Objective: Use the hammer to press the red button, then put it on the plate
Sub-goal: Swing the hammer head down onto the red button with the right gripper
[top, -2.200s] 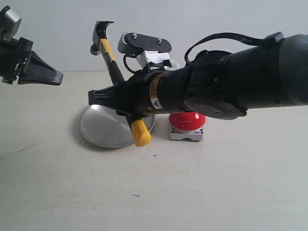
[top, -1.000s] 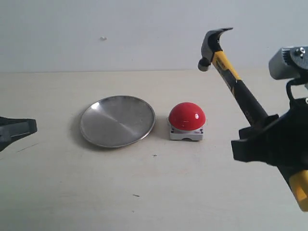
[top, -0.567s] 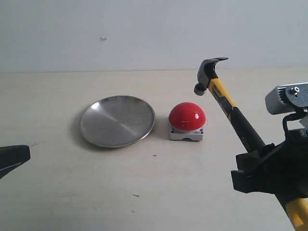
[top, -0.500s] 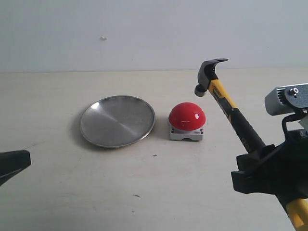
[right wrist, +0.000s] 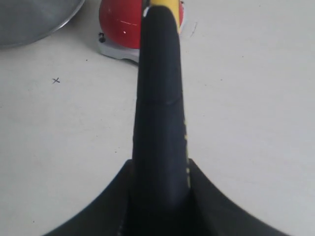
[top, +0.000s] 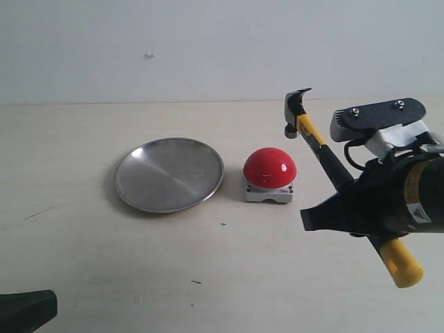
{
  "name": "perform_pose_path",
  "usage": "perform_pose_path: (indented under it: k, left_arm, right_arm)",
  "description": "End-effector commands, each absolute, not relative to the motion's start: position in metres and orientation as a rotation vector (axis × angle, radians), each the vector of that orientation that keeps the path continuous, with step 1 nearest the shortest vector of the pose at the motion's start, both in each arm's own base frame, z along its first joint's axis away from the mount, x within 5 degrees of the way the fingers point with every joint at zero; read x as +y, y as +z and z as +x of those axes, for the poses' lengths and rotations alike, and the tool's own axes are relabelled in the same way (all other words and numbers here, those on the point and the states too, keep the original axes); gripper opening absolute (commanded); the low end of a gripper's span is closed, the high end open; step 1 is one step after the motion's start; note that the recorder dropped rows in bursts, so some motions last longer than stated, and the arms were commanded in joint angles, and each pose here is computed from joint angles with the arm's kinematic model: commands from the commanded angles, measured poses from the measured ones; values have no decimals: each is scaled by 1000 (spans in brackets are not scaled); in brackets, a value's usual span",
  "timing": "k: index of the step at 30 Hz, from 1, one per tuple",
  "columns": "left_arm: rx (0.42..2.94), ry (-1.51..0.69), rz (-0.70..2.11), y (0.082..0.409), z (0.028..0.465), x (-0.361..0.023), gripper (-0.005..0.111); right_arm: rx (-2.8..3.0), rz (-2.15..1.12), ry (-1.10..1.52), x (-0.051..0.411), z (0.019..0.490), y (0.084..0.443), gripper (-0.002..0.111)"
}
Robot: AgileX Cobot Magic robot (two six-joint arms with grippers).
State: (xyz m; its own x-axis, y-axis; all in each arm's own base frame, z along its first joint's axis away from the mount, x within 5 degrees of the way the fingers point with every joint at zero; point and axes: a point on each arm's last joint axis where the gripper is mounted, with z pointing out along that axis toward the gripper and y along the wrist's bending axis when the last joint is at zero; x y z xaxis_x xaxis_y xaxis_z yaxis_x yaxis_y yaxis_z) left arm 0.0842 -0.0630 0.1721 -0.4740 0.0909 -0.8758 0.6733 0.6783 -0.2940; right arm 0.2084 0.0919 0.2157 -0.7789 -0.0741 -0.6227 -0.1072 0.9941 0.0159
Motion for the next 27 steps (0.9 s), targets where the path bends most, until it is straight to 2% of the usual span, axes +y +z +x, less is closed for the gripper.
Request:
perform_pose_path:
  k: [1,7,18,24,27]
  left_arm:
    - [1967,-824,606,172,81,-65,0]
    - [1964,-819,613,172,81,-65,0]
    - [1964,-819,613,172,81,-65,0]
    - [1962,-817,616,172,81,-65,0]
    - [1962,-817,616,172,81,-65,0]
  right_arm:
    - [2414,-197,128,102,230,225,0]
    - [2444,-225,209,100,238,227,0]
    - [2451,-246,203,100,241,223,0]
    - [2317,-225,244,102,247,266,0]
    - [2291,-229,243,101,245,274,0]
